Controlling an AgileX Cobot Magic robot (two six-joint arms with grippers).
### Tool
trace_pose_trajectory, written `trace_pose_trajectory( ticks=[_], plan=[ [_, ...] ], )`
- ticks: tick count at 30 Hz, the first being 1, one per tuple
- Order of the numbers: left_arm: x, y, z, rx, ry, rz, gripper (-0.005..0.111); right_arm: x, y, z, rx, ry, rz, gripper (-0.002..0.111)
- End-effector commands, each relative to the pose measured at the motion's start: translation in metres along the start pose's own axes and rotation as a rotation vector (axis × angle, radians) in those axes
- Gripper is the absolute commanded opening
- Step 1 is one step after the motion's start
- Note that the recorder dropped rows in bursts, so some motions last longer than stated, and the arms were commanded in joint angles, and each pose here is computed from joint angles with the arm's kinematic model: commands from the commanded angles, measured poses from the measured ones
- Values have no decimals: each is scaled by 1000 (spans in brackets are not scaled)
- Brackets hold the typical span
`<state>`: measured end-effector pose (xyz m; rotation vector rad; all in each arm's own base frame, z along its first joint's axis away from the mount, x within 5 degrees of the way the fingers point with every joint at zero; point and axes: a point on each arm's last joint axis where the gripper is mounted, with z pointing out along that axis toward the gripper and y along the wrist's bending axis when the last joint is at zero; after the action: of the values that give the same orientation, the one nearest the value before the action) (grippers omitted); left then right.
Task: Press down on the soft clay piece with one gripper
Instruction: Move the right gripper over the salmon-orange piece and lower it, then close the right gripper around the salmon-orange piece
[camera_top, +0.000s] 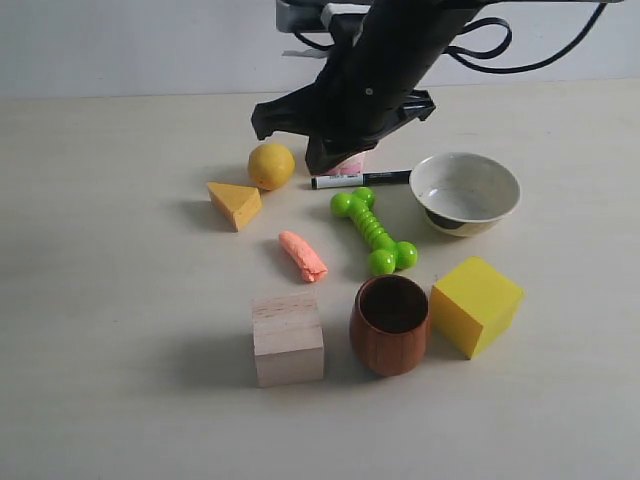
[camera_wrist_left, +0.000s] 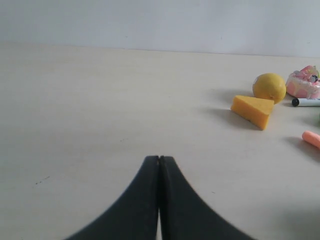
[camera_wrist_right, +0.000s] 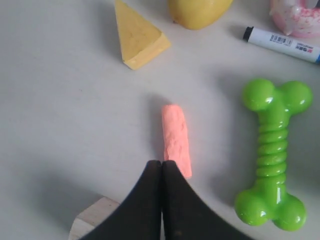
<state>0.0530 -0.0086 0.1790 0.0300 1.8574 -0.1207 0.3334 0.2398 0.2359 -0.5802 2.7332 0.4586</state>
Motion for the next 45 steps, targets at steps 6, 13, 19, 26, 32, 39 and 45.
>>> trace_pose_trajectory(
  ticks=[6,13,19,26,32,39,45],
  plan=[
    [-2,0,-1,-3,-19,-4,0,-21,-1,30,36,101,23,0],
    [-2,0,-1,-3,-19,-4,0,-26,-5,52,57,155,34,0],
    [-2,0,-1,-3,-19,-4,0,-23,-10,76,67,202,48,0],
    [-2,0,-1,-3,-19,-4,0,-19,-13,92,69,235,58,0],
    [-2,0,-1,-3,-19,-4,0,-24,-7,98,55,238,52,0],
    [-2,0,-1,-3,-19,-4,0,-17,-1,107,76,301,20,0],
    [-2,0,-1,-3,-19,-4,0,-12,-3,118,81,333,23,0]
  ],
)
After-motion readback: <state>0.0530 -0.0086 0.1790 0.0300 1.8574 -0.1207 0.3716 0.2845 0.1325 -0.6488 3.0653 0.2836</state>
